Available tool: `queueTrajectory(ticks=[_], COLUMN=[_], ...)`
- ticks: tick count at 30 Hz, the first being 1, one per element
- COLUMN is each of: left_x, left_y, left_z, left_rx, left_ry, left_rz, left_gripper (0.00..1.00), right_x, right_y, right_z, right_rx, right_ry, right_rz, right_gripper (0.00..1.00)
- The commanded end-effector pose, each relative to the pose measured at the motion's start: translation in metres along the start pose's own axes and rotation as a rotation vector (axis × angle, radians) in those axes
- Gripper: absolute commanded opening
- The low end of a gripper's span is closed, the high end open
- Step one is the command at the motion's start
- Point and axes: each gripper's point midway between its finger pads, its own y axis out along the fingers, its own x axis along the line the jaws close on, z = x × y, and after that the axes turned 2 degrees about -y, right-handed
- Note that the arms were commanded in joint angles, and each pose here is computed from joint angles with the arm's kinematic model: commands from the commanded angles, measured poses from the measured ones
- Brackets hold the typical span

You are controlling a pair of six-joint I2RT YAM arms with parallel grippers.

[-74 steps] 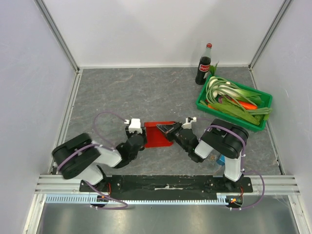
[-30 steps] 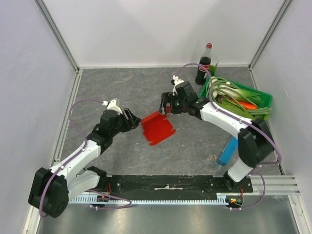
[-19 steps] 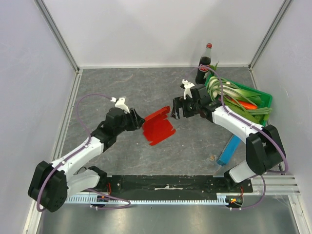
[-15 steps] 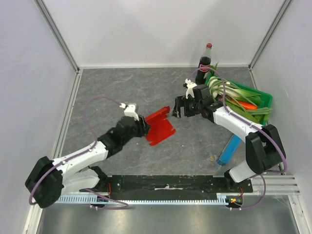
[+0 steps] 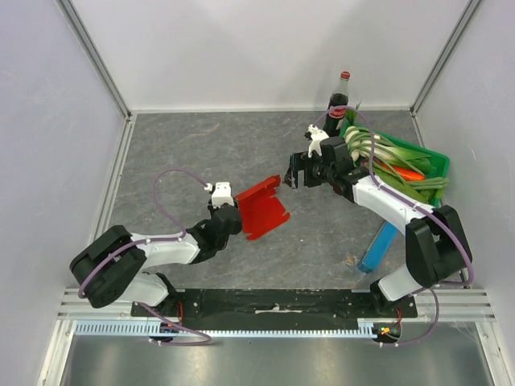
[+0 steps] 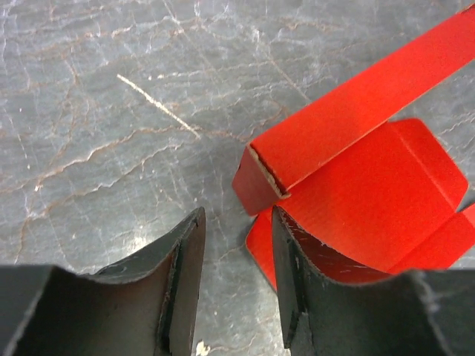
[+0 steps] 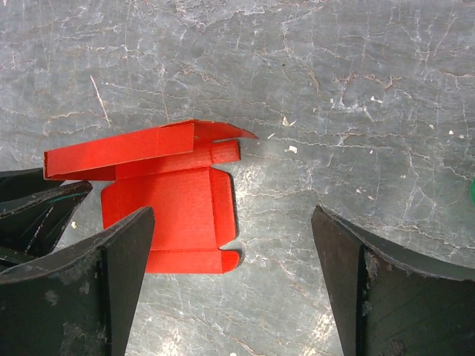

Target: Fold the paper box

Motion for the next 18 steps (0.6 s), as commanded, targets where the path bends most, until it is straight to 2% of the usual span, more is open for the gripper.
queueTrajectory(ticks=[1, 12, 15, 18], left_x=[-0.010, -0.014, -0.010, -0.005], left_y=[0.007, 0.019, 0.021, 0.023], left_z=[-0.034, -0.037, -0.035, -0.036], left_rx=[-0.148, -0.166, -0.169, -0.182], left_ry=[-0.027, -0.003, 0.001, 0.014], left_rz=[-0.003, -0.067, -0.099, -0.141], left_gripper=[0.47, 0.49, 0.43, 0.30], right_x=[0.000, 0.005, 0.000, -0.005], right_y=[0.000, -0.002, -0.001, -0.003], right_z=[-0.015, -0.016, -0.013, -0.012], right_rx=[-0.068, -0.078, -0.069, -0.062], right_ry=[-0.033, -0.029, -0.037, -0.051], right_rz=[-0.008, -0.038, -0.012, 0.019], right_gripper=[0.94, 0.93, 0.92, 0.91])
